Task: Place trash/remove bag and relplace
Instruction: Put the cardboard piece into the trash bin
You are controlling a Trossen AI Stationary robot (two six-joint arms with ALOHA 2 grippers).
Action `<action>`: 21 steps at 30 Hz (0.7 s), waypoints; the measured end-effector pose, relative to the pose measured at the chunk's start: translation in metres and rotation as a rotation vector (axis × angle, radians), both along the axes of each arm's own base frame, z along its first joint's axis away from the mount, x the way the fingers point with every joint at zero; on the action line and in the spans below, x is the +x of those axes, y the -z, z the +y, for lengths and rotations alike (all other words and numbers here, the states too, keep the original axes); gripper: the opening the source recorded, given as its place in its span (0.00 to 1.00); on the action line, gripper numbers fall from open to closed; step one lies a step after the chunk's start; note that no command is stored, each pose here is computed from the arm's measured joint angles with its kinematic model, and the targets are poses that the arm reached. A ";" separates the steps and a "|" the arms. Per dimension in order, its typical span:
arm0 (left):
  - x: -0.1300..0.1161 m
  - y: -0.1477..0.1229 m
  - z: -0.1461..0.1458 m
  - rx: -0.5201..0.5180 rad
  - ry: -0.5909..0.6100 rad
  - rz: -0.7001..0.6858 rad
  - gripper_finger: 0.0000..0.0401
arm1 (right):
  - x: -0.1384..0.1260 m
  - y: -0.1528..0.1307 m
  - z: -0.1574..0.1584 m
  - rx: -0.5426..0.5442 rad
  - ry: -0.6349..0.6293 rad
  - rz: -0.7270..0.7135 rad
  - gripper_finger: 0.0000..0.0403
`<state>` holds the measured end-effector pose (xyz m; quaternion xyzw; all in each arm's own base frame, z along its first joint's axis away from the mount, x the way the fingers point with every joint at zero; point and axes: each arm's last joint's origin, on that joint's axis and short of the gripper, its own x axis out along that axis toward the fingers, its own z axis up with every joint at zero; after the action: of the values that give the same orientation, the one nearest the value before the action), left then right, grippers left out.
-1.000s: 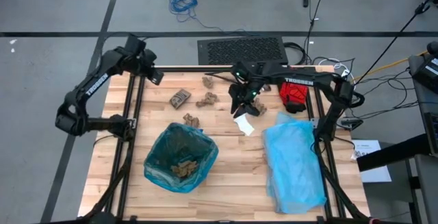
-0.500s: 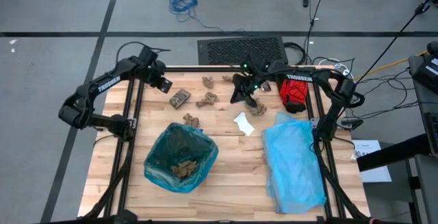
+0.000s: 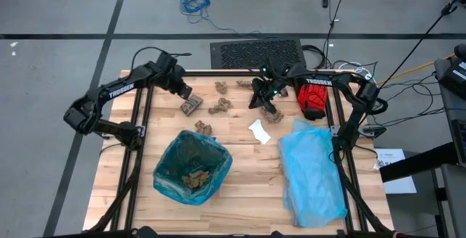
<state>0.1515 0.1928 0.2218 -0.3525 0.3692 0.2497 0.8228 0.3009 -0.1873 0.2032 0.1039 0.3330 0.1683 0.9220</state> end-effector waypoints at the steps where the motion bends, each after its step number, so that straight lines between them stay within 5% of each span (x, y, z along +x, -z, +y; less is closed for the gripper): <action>1: 0.000 0.001 -0.001 -0.022 0.003 -0.005 0.07 | 0.000 0.001 0.000 0.002 -0.001 0.003 0.00; 6: -0.001 0.015 -0.002 -0.144 -0.039 0.073 0.21 | -0.001 0.002 0.001 0.000 -0.003 0.003 0.00; 21: 0.032 0.071 0.009 -0.121 -0.020 0.295 0.45 | 0.000 0.002 0.001 0.010 0.003 0.009 0.00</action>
<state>0.1831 0.2022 0.1508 -0.3648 0.4967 0.2842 0.7345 0.3006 -0.1858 0.2014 0.1098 0.3361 0.1684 0.9201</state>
